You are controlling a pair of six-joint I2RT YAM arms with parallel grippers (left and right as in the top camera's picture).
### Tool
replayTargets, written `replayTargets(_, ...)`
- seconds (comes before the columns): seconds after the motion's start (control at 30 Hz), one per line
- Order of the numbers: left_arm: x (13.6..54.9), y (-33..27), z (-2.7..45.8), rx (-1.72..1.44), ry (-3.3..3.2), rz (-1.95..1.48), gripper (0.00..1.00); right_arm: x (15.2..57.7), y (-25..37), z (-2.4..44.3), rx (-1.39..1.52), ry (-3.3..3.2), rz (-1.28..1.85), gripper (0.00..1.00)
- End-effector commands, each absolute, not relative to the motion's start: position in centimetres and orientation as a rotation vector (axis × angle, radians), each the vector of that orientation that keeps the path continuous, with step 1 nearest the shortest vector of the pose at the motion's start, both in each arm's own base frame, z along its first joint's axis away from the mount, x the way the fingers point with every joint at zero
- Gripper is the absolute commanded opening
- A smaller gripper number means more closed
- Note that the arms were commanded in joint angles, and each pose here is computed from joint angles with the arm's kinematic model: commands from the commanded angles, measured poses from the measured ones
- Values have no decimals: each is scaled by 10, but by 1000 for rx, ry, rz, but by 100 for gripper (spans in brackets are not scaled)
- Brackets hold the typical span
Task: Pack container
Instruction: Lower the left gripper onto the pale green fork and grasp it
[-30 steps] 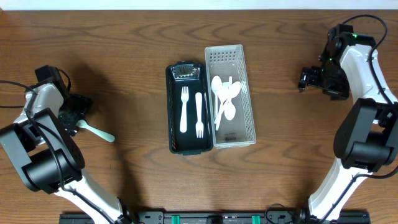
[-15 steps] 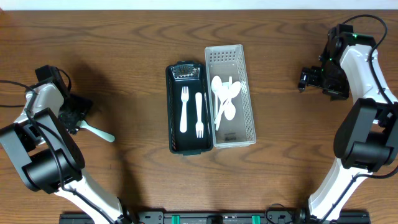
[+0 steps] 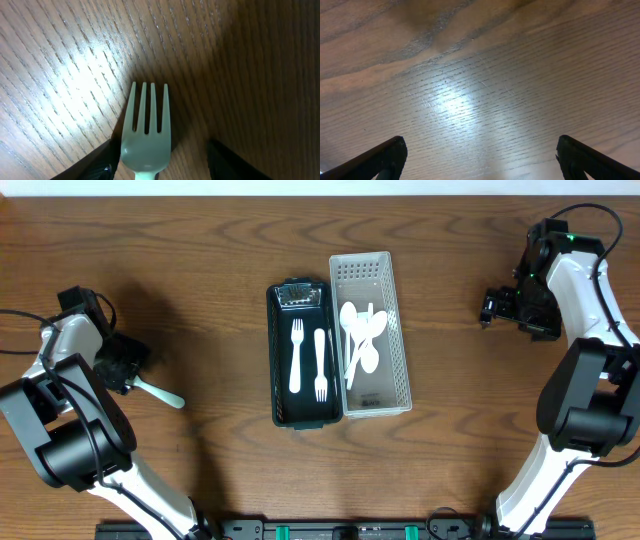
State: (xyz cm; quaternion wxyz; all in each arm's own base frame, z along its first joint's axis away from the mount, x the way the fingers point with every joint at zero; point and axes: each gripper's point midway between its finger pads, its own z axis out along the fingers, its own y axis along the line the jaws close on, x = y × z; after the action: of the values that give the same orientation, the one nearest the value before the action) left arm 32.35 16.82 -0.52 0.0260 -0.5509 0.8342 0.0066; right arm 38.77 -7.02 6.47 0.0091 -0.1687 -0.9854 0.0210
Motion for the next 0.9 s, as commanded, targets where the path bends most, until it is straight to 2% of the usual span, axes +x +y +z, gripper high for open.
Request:
replayTargets(0.0,303,162,-29,-1742,2662,67,58,389,-73,70,-546,-3088,76,98)
replayTargets(0.2,305,163,-29,-1738,2655,69,53,388,-72,70,-545,-3082,76,96)
replayTargets(0.57,312,169,-29,-1719,2621,75,53,386,-72,70,-576,-3069,77,95)
replayTargets(0.87,314,170,-29,-1714,2614,73,42,386,-72,70,-576,-3067,77,95)
